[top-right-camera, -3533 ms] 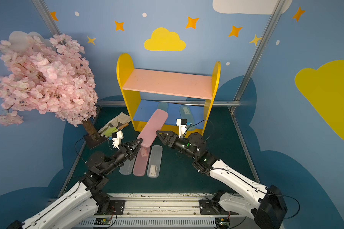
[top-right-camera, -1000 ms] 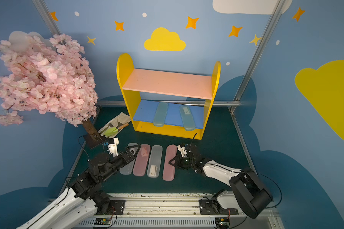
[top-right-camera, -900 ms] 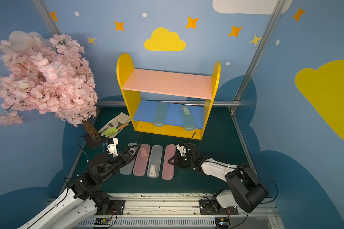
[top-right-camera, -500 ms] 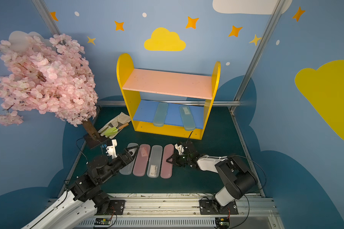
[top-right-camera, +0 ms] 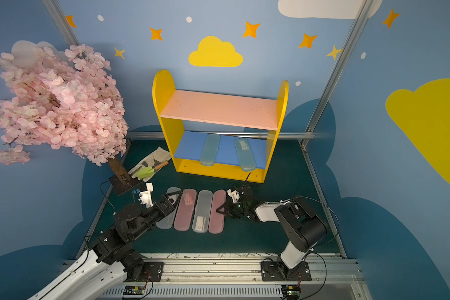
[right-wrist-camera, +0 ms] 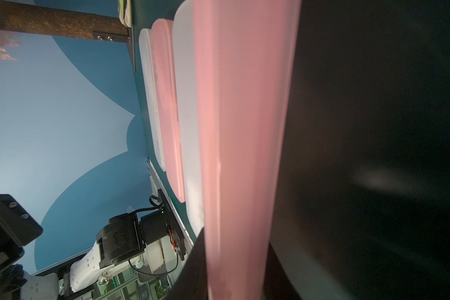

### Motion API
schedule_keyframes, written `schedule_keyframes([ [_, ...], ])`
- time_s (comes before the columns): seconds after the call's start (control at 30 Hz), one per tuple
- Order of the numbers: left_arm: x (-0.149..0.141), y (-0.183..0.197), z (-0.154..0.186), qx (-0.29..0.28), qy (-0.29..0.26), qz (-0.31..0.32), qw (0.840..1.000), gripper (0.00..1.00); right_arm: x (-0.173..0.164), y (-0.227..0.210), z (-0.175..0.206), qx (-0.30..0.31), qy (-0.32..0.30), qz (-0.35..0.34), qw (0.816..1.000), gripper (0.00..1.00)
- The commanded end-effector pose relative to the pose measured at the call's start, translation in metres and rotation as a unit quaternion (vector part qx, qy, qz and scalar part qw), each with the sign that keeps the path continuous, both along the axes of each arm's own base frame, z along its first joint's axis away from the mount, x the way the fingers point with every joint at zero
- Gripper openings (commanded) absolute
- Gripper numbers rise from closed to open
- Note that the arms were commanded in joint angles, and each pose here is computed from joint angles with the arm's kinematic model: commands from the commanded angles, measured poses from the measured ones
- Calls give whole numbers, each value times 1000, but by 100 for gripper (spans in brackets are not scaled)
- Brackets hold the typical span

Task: Remove the pencil cases from the shelf
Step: Place the pencil case at the center of the board.

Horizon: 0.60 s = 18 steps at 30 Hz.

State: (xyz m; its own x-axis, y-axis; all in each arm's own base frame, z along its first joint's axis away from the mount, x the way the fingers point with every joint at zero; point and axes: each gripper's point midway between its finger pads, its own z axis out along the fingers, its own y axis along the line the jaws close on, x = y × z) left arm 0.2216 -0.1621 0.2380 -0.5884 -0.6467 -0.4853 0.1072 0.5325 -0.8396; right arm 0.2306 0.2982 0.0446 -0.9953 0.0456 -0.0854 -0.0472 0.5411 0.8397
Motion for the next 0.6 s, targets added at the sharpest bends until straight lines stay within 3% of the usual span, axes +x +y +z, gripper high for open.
schedule_keyframes([
  [0.0, 2, 1, -2, -1, -2, 5, 1000, 100, 8, 3, 3, 7, -7, -1, 1000, 20],
  [0.27, 2, 0, -2, -2, -2, 4, 1000, 100, 4, -6, -2, -19, -4, -2, 1000, 47],
  [0.57, 5, -6, -3, -6, 7, -2, 1000, 100, 0, -24, 4, -75, -24, -4, 997, 62],
])
